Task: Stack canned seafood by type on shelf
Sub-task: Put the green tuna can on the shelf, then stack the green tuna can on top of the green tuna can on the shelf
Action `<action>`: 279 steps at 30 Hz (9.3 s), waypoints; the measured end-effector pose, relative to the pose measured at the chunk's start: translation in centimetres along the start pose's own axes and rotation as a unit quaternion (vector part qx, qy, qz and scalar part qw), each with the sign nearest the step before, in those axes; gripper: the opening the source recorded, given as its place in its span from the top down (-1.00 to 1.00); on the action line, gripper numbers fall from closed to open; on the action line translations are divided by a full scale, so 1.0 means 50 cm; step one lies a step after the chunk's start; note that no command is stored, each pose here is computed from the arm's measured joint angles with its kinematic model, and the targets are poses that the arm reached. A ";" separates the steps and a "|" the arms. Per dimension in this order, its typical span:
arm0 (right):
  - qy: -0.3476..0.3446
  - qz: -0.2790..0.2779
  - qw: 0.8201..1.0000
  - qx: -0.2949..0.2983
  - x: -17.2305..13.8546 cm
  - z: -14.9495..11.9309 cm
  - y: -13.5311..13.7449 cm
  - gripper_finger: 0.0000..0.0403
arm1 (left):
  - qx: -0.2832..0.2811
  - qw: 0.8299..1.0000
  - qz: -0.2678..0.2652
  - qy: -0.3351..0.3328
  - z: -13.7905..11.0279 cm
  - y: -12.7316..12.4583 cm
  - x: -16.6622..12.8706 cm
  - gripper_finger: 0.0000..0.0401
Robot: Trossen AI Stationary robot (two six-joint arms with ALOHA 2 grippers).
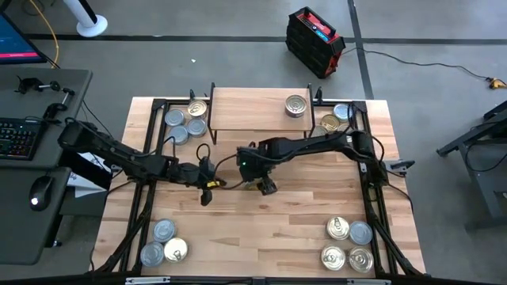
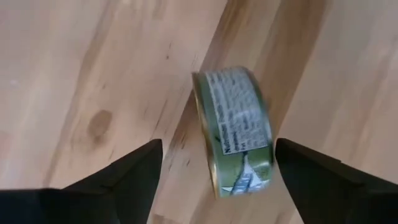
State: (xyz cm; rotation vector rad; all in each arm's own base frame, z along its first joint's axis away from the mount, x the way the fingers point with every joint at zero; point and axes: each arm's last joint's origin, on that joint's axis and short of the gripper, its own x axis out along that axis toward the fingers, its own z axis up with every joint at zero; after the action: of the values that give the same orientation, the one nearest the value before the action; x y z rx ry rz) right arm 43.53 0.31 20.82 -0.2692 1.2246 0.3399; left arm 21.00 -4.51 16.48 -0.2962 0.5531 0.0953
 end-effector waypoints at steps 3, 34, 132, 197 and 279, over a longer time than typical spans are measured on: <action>0.000 -0.001 1.000 -0.009 0.022 0.002 -0.004 -0.51 | -0.002 1.000 -0.013 -0.013 0.011 -0.010 -0.009 1.00; -0.104 -0.110 0.919 0.364 -0.276 -0.123 0.077 0.45 | 0.096 0.969 0.049 -0.224 0.172 0.000 -0.300 1.00; -0.382 -0.172 0.318 0.851 -0.216 -0.157 -0.082 -0.32 | 0.055 0.975 0.044 -0.212 0.167 0.002 -0.297 1.00; 0.088 0.006 0.727 0.681 -0.139 -0.400 0.575 0.92 | -0.064 0.967 -0.115 -0.220 0.182 -0.145 -0.058 1.00; -0.293 -0.336 0.485 0.752 -0.293 -0.530 0.179 1.00 | -0.203 0.943 0.264 0.018 0.239 -0.123 -0.216 1.00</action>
State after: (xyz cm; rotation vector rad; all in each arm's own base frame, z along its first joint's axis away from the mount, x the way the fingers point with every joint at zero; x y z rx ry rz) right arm 12.63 -3.15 26.08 0.8744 0.2684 -1.2986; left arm 18.90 -6.86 33.40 -0.5468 0.6381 0.7323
